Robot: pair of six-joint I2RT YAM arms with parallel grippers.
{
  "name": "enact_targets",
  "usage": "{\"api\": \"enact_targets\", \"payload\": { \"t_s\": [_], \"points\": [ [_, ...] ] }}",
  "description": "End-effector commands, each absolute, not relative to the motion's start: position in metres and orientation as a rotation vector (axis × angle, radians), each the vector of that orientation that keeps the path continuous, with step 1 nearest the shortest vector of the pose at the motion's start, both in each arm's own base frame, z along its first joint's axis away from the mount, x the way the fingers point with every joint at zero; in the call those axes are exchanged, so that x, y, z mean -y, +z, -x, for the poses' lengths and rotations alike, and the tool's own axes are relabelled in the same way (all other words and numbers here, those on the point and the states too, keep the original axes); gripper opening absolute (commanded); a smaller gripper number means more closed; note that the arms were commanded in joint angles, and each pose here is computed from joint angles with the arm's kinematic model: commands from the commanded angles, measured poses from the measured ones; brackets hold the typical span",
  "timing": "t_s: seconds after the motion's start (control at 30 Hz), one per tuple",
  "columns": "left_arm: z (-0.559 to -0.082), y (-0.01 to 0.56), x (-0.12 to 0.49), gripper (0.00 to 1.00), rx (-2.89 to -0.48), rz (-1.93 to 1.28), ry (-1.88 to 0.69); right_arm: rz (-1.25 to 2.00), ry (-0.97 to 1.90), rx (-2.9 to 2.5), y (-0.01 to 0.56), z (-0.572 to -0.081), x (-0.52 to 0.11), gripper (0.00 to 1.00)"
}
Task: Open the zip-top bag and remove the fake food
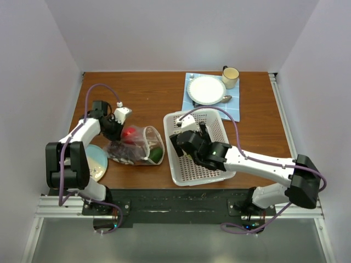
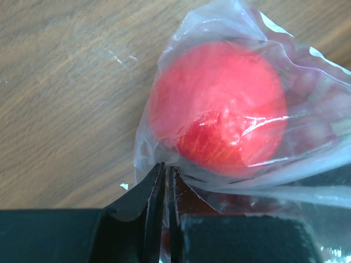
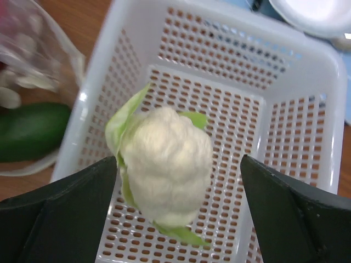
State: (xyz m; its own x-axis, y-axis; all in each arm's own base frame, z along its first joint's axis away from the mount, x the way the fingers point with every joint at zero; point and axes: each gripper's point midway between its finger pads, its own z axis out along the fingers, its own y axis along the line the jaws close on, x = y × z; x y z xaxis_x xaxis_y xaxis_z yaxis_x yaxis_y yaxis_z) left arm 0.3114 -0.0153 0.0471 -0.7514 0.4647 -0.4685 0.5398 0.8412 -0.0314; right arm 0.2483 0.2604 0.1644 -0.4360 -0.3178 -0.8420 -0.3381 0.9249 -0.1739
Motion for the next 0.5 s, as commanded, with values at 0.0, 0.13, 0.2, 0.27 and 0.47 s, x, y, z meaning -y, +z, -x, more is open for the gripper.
{"api": "enact_targets", "payload": {
  "t_s": [0.0,0.13,0.2,0.27,0.47],
  "points": [
    [-0.307,0.054,0.018,0.12,-2.552,-0.759,-0.224,0.650,0.219,-1.788,0.256,-0.263,-0.322,0.99],
    [-0.301,0.048,0.013,0.12,-2.563,-0.777,-0.194,0.909,0.348,-1.627,0.265,-0.255,-0.372,0.99],
    [-0.299,0.045,0.010,0.12,-2.569,-0.780,-0.171,1.039,0.377,-1.621,0.251,-0.253,-0.399,0.97],
    [-0.298,0.043,0.009,0.12,-2.569,-0.789,-0.161,1.056,0.372,-1.659,0.247,-0.258,-0.412,0.87],
    [-0.297,0.037,0.006,0.11,-2.580,-0.800,-0.147,0.910,0.511,-1.887,0.185,-0.252,-0.434,0.45]
  ]
}}
